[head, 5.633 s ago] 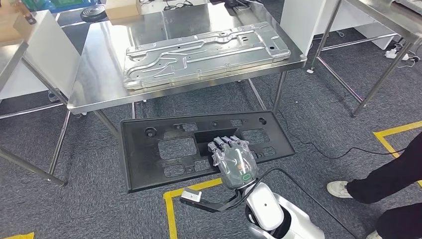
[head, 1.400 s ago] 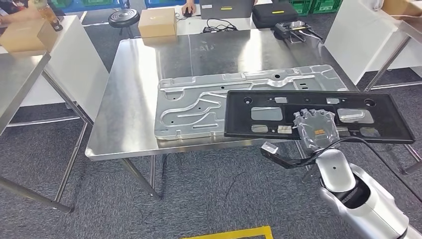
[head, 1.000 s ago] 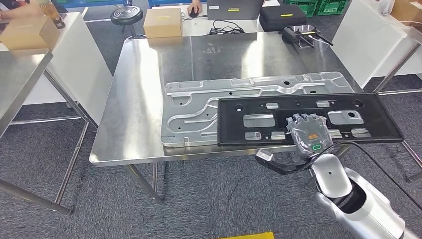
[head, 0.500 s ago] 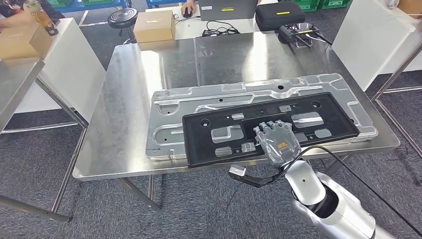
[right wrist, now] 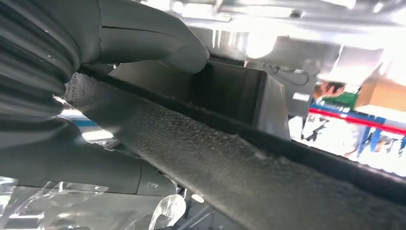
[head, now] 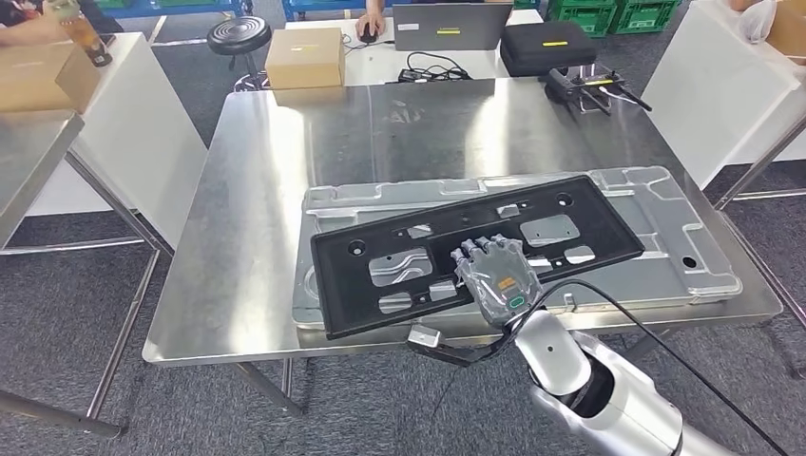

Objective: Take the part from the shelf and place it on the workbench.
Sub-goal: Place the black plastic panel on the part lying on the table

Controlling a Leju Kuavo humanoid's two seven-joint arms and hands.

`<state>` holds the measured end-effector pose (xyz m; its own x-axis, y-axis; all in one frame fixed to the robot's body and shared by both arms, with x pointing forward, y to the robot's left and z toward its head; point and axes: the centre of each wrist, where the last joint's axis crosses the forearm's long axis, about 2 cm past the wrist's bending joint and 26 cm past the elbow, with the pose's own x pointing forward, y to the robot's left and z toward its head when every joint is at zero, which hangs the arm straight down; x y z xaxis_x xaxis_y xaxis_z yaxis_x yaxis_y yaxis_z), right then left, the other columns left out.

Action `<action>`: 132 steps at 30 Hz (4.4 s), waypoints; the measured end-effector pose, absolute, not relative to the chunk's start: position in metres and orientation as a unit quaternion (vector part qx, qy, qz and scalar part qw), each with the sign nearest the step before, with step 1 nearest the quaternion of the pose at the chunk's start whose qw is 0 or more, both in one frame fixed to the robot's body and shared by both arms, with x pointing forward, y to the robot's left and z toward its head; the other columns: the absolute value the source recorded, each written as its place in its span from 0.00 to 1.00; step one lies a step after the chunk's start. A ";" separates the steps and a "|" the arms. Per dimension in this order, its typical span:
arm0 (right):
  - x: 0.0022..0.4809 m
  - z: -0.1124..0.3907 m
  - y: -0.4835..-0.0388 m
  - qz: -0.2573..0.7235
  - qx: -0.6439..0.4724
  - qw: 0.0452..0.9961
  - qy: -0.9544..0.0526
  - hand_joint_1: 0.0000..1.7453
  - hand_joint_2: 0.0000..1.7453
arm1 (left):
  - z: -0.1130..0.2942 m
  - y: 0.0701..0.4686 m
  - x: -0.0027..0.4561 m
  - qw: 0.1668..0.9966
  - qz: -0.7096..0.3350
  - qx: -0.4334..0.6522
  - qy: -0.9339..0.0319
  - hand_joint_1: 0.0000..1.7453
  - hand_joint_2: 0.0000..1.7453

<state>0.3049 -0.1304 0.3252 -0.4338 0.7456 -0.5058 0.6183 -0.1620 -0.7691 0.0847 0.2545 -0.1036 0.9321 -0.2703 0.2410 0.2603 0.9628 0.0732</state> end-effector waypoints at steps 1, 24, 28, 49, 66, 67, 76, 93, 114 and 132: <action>0.304 0.323 -0.130 0.552 -0.527 0.059 -0.644 1.00 1.00 | -0.104 0.254 0.084 0.983 -0.135 0.020 -0.124 0.00 1.00; 0.302 0.314 -0.125 0.562 -0.516 0.064 -0.643 1.00 1.00 | -0.104 0.260 0.083 0.982 -0.138 0.027 -0.125 0.00 1.00; 0.302 0.314 -0.125 0.561 -0.517 0.065 -0.643 1.00 1.00 | -0.104 0.261 0.083 0.982 -0.137 0.027 -0.125 0.00 1.00; 0.300 0.307 -0.126 0.570 -0.510 0.080 -0.639 0.00 0.00 | -0.104 0.261 0.084 0.975 -0.153 0.036 -0.157 0.00 1.00; 0.302 0.309 -0.127 0.569 -0.511 0.088 -0.638 0.00 0.00 | -0.104 0.262 0.086 0.974 -0.153 0.035 -0.163 0.00 1.00; 0.302 0.309 -0.127 0.569 -0.511 0.089 -0.638 0.00 0.00 | -0.104 0.262 0.086 0.974 -0.153 0.035 -0.163 0.00 1.00; 0.311 0.319 -0.145 0.545 -0.558 0.121 -0.615 0.00 0.00 | -0.104 0.262 0.085 0.975 -0.149 0.035 -0.162 0.00 1.00; 0.323 0.327 -0.188 0.533 -0.593 0.161 -0.582 0.00 0.00 | -0.104 0.263 0.083 0.976 -0.147 0.034 -0.155 0.00 1.00; 0.316 0.320 -0.176 0.543 -0.567 0.156 -0.599 0.00 0.00 | -0.104 0.262 0.084 0.974 -0.147 0.027 -0.170 0.00 0.00; 0.302 0.322 -0.153 0.553 -0.542 0.119 -0.621 0.00 0.00 | -0.104 0.261 0.084 0.974 -0.147 0.019 -0.170 0.00 0.00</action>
<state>0.3019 -0.1530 0.3216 -0.3830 0.8061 -0.4511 0.5421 -0.1993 -0.8163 0.0842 0.2612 -0.1042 0.8991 -0.2920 0.3262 0.2790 0.9563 0.0873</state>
